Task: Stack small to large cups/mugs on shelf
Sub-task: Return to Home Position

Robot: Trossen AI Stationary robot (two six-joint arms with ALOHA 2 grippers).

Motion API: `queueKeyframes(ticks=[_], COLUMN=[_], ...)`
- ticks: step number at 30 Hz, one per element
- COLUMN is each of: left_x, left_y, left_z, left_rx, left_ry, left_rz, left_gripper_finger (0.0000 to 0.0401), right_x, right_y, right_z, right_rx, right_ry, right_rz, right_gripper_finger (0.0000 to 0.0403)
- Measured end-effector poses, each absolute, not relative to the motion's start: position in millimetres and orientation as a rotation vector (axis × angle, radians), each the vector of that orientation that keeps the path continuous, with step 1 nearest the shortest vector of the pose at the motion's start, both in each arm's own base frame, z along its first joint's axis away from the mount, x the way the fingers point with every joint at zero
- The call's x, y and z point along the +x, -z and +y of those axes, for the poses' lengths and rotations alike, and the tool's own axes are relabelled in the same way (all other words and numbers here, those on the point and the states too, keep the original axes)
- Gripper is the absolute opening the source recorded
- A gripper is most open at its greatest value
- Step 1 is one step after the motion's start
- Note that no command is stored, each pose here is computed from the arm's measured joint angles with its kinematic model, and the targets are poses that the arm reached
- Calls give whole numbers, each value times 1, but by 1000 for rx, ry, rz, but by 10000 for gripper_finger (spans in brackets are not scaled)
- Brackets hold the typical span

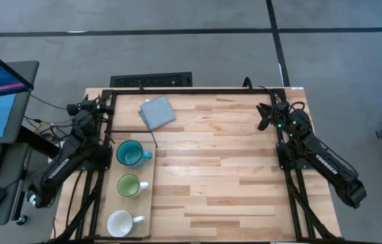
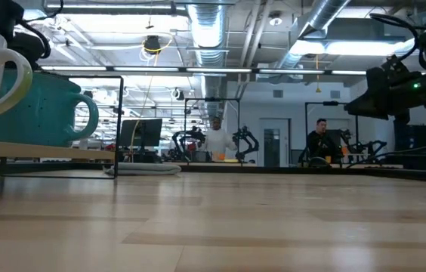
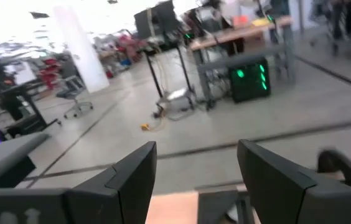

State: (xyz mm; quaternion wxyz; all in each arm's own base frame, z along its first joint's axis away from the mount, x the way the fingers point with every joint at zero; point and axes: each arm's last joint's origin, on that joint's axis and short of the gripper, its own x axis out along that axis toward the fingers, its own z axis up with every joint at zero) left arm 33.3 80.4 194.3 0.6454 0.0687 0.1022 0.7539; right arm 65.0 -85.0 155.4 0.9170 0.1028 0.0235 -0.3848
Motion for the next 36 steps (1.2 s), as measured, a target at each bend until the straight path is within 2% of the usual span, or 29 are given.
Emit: queueKeyframes(ticks=[9, 20, 36], left_x=[35, 30, 30], left_y=[-169, -169, -168], left_z=[92, 94, 94], left_rx=[116, 37, 37], left_ry=[-1548, -1590, -1587], left_rz=[302, 219, 227], left_gripper_finger=[217, 217, 217], right_x=[61, 62, 61], right_y=[-155, -156, -156], right_z=[-88, -87, -88], right_rx=[214, 198, 186], right_ry=[833, 824, 831], right_rz=[43, 46, 53], right_gripper_finger=[131, 131, 131])
